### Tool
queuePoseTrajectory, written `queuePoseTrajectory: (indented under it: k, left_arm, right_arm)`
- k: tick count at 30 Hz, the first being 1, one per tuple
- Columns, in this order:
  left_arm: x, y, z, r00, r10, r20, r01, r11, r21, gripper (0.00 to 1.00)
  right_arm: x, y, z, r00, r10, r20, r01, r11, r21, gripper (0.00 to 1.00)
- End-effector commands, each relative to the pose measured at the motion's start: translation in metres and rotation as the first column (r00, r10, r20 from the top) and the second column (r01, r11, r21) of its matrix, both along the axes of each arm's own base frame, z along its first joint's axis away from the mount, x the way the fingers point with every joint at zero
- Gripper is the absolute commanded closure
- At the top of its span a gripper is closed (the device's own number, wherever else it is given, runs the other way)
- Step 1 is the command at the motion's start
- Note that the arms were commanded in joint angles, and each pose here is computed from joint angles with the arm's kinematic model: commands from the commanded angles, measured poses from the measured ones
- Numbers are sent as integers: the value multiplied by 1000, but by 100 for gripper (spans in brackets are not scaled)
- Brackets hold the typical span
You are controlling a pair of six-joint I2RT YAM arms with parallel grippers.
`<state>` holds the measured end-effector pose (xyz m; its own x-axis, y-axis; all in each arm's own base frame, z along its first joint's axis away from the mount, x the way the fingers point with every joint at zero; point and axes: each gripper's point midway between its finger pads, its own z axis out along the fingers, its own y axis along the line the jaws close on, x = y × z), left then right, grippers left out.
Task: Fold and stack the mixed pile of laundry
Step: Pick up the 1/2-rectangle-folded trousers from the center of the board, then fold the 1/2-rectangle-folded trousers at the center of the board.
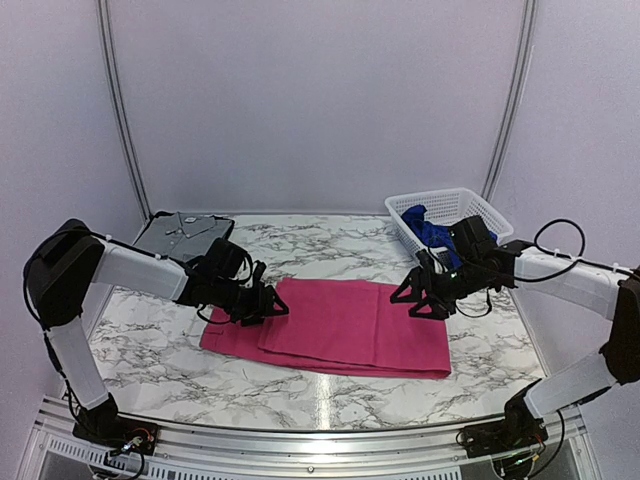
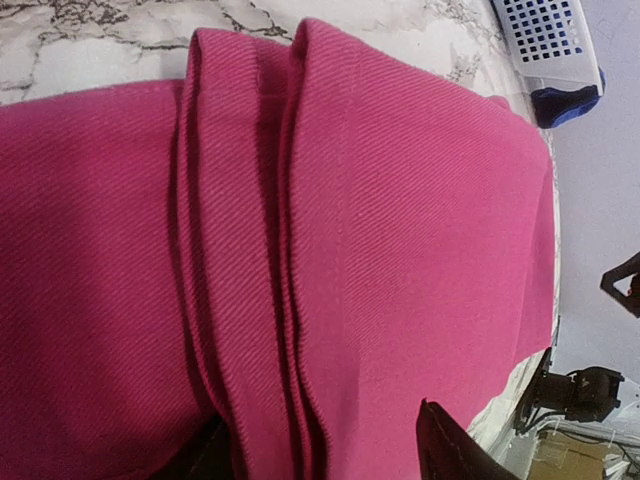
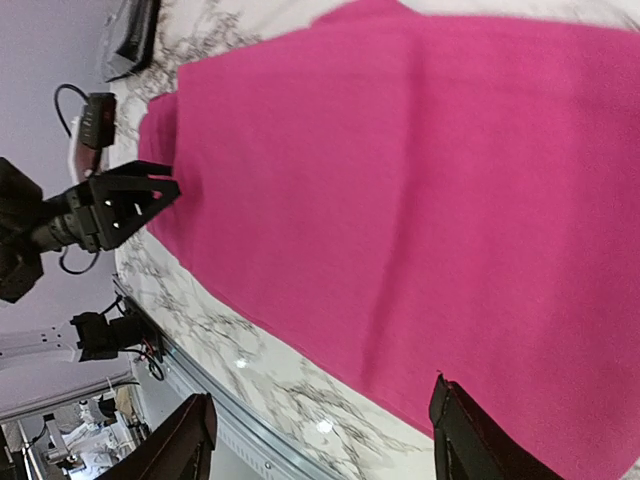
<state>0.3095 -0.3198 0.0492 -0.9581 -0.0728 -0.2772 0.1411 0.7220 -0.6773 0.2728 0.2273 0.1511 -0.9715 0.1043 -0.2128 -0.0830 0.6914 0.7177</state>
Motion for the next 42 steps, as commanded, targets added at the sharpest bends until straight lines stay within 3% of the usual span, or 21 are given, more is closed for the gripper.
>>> queuePoseTrajectory:
  k: [1,3,9,13,18,25,31,35,42]
  left_arm:
    - [-10,2,-5,999,-26,-31,28,997,66,49]
    - [-8,0,7,1000,-30,-9,30,998,53,58]
    - [-10,0,47,998,-66,23,64,995,74,100]
    - [-10,12,91,994,-61,94,51,994,101,100]
    - [-17,42,109,994,-16,106,1,991,132,100]
    - [-11,117,72,988,120,93,-138,964,227,100]
    - [-5,142,36,987,145,67,-159,938,307,100]
    - [2,138,53,986,133,104,-158,947,281,100]
    - [-3,128,122,978,104,182,-135,977,165,100]
  right_arm:
    - [-16,-25,-10,999,-38,-9,37,998,-60,31]
    - [-20,-30,-16,999,-46,-18,45,997,-68,31]
    - [-29,-46,-36,995,-83,-49,76,989,-129,26]
    - [-34,-54,-42,993,-102,-56,93,985,-143,22]
    - [-35,-58,-44,993,-106,-57,96,984,-150,22]
    - [-38,-57,-50,992,-106,-71,95,984,-148,21]
    - [-37,-55,-55,992,-96,-82,84,986,-144,21]
    - [-37,-54,-56,992,-90,-87,77,987,-143,21]
    - [-37,-56,-57,992,-92,-90,78,985,-154,21]
